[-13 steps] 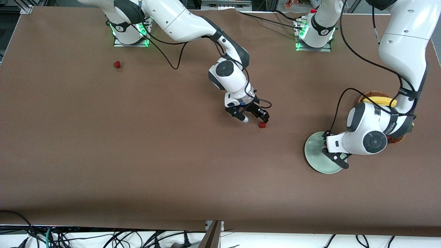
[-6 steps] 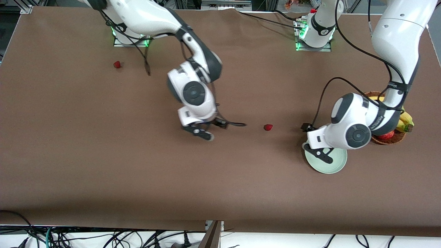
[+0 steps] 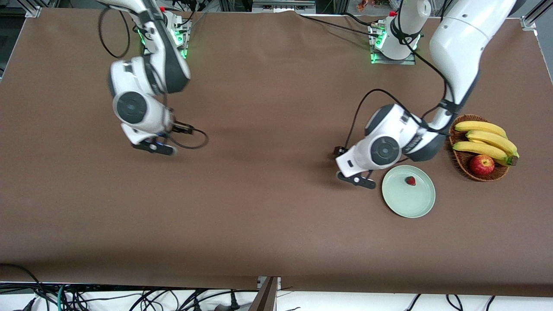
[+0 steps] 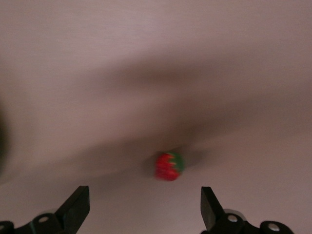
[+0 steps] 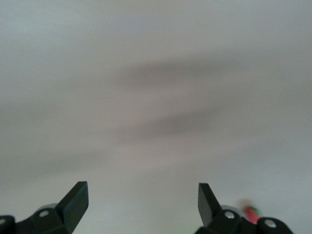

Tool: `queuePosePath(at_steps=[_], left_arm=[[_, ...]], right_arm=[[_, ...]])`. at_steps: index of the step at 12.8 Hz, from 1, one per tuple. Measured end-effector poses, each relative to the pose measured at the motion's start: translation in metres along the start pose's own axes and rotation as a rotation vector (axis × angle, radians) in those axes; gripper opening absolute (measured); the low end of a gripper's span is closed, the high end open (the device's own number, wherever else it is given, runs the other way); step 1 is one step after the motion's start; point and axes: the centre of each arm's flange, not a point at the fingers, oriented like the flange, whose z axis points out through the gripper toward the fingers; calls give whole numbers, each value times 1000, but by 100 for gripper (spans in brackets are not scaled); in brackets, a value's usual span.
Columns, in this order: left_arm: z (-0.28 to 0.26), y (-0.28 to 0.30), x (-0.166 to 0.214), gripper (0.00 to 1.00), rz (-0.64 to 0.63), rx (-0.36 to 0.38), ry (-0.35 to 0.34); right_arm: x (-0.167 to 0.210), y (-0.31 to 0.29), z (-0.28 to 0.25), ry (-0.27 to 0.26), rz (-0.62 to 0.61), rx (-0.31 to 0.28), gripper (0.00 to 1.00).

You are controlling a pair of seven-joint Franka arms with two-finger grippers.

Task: Collect all strawberries into plate
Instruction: 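Grasp the second strawberry with the left gripper while the right gripper reaches, then carry the strawberry to the plate while the right gripper grasps the third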

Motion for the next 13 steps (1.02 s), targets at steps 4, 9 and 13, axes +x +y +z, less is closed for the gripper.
queuePosePath(at_steps=[4, 9, 13], left_arm=[[56, 3, -12, 100, -12, -32, 51], [60, -5, -13, 56, -8, -6, 57], [44, -19, -9, 34, -28, 24, 22]], right_arm=[[-52, 111, 91, -131, 41, 69, 100], [-103, 172, 194, -190, 106, 114, 99], [-113, 214, 217, -242, 128, 150, 99]])
